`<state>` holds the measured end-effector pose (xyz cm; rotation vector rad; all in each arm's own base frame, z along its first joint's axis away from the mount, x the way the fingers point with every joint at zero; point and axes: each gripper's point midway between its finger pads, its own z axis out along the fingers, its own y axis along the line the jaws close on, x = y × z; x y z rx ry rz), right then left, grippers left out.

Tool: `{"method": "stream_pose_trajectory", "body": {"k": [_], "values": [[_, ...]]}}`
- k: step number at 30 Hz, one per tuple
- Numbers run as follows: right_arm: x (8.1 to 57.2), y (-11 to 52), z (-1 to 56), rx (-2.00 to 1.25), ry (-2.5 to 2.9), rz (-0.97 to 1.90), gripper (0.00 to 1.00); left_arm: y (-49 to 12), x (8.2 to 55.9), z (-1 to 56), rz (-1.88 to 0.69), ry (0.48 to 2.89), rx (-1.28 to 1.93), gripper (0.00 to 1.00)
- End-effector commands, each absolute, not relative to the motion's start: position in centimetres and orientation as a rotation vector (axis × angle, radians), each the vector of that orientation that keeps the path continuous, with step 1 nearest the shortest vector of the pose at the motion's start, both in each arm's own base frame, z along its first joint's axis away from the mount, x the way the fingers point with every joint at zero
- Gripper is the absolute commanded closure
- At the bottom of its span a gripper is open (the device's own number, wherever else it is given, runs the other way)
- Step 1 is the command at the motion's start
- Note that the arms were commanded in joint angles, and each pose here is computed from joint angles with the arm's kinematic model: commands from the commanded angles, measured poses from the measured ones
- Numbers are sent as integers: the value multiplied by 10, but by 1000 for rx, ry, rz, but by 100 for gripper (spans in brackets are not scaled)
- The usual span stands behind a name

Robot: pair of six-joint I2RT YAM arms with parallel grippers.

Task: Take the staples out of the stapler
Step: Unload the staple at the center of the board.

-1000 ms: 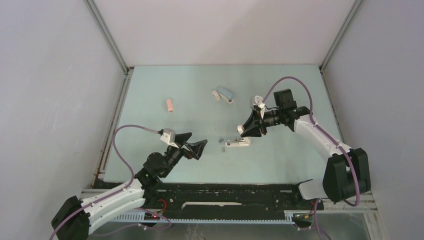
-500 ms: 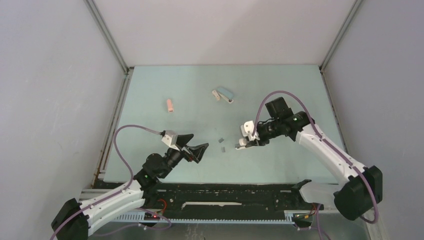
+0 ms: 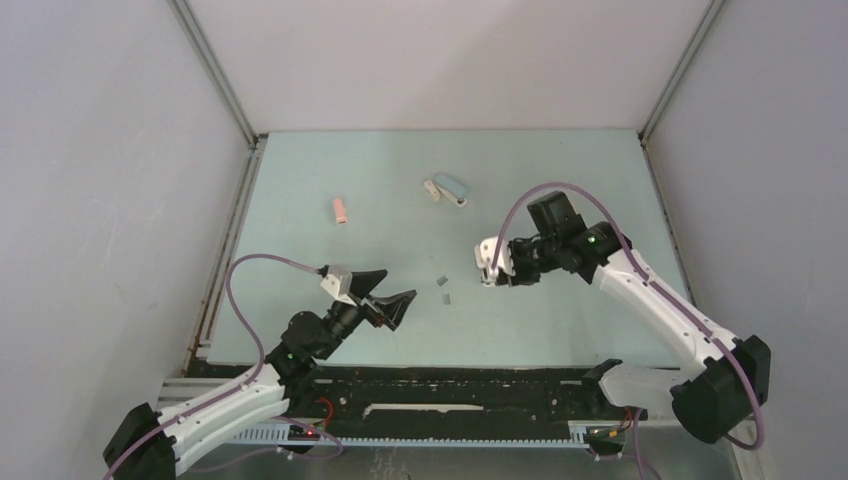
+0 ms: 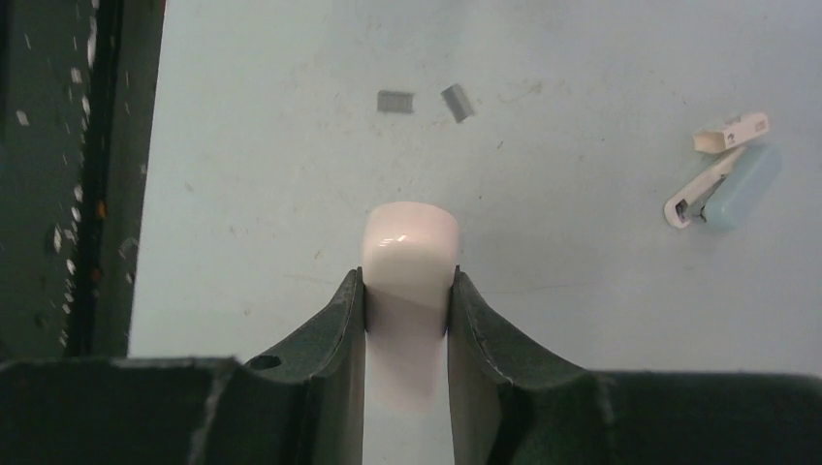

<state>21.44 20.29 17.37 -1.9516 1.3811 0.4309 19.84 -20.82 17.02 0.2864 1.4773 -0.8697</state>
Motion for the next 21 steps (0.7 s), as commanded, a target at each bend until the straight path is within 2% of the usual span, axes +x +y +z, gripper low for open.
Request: {"method": "stream_pose_trajectory", "body": {"k": [1, 5, 8, 16, 21], "values": [[229, 225, 223, -1586, 1537, 755, 100, -209, 190, 168, -941, 1437, 273, 0], [235, 230, 242, -1235, 1644, 1182, 100, -204, 191, 174, -1042, 1437, 101, 0], [244, 227, 242, -982, 1716, 1369, 100, -203, 189, 181, -1130, 1412, 13, 0], [275, 218, 227, -471, 1831, 1497, 100, -200, 193, 204, -1341, 1361, -251, 0], [288, 216, 230, -274, 1854, 1526, 100, -200, 204, 207, -1406, 1363, -408, 0]]}}
